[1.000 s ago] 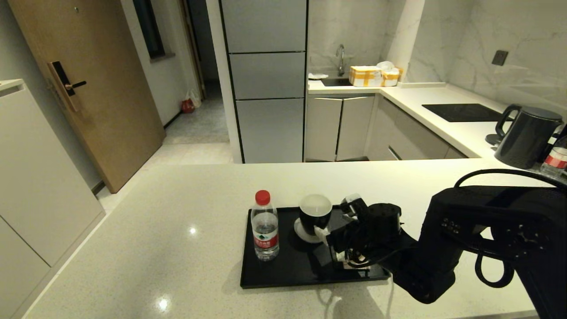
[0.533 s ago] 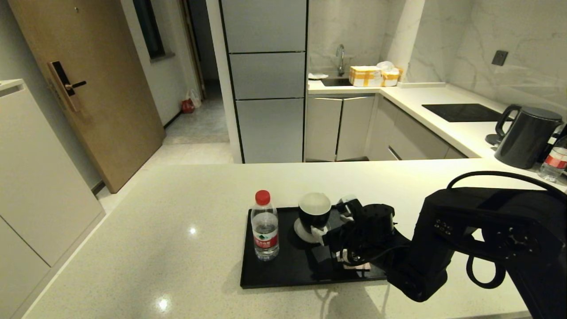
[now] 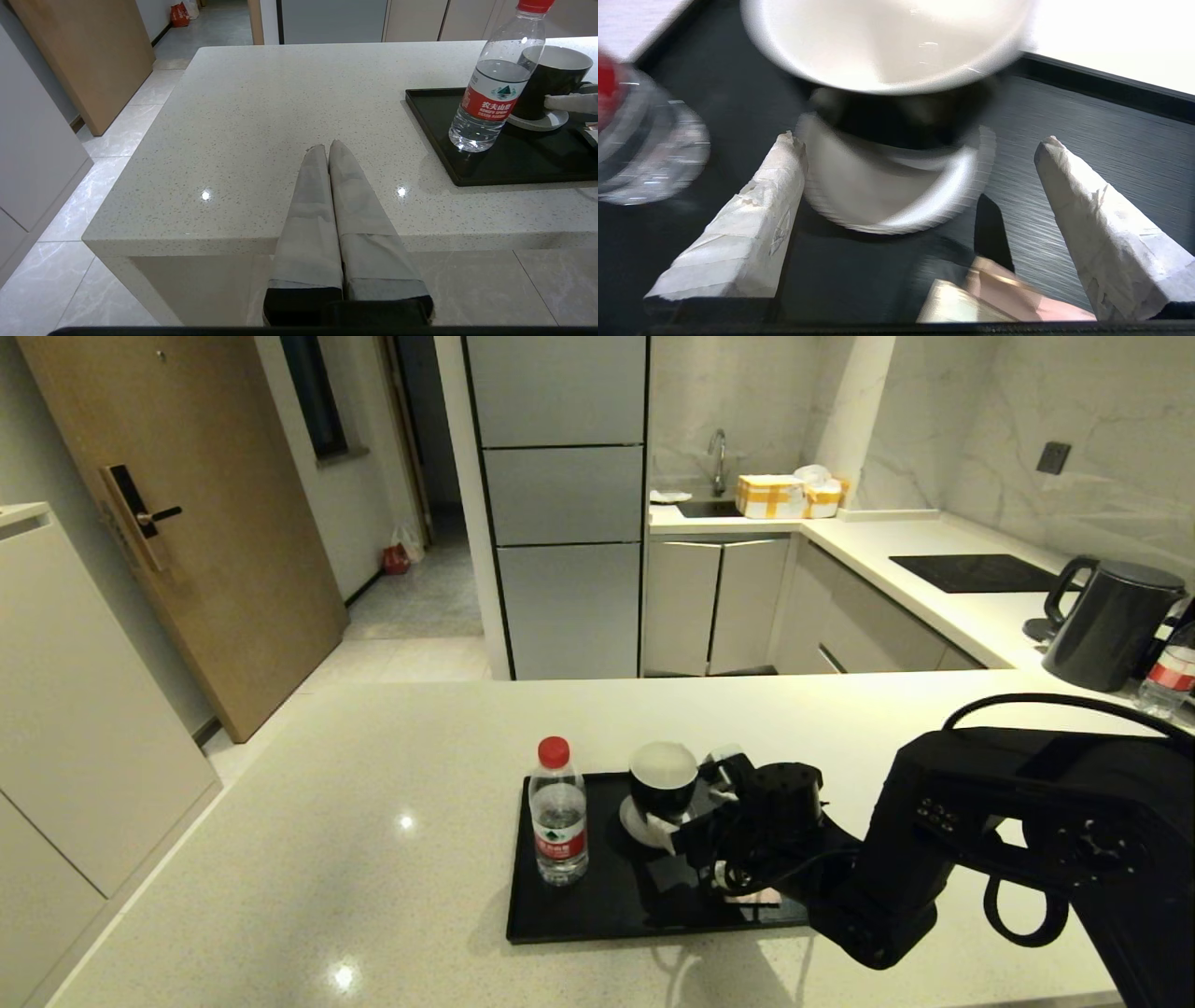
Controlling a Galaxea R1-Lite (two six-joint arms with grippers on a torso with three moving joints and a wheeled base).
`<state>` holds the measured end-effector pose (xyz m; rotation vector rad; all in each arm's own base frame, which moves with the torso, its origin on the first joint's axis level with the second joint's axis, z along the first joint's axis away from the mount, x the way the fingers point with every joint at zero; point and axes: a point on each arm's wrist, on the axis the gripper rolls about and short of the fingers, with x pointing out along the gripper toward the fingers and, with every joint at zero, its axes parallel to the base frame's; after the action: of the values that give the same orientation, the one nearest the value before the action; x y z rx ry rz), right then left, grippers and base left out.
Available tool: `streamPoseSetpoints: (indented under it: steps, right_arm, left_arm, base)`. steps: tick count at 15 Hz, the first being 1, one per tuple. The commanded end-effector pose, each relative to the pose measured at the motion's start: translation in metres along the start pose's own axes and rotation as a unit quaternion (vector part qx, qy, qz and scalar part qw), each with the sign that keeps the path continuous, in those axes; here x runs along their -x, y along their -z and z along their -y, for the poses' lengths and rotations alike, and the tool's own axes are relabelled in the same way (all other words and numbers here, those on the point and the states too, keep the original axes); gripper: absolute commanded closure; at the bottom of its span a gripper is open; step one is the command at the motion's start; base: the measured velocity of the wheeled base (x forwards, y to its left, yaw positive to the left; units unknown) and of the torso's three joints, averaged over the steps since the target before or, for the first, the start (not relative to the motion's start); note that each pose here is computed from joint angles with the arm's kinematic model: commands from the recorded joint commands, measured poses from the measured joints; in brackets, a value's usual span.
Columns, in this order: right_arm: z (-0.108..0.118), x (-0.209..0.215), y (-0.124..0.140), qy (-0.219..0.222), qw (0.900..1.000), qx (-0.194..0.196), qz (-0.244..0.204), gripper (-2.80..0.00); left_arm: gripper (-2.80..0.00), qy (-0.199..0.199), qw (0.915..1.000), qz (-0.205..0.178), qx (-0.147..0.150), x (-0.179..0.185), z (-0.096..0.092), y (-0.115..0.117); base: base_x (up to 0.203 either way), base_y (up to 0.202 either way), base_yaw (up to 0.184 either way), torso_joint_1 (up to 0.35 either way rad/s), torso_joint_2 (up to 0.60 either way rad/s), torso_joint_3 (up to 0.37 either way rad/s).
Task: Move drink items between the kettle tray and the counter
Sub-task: Pick up the tea cup
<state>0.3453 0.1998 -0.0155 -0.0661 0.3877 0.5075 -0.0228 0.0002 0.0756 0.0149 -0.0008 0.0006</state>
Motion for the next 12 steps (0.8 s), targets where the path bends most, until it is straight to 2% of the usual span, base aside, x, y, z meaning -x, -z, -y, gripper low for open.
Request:
streamPoseSetpoints:
  steps: [1,12]
  right_arm:
    - [-0.008,-0.004,-0.008,-0.008,1.000,-0.001,0.015,-2.80]
    - [-0.008,-0.033,-0.022,-0.003,1.000,-0.001,0.027,-2.80]
  left_arm:
    - [0.00,0.000,1.0000,0.000,0.000,0.000,0.000,0.000]
    - [0.00,0.000,1.0000,0.000,0.000,0.000,0.000,0.000]
  base:
    - [0.000,0.000,0.000,0.000,0.00,0.000]
    - [0.000,0.000,0.000,0.000,0.00,0.000]
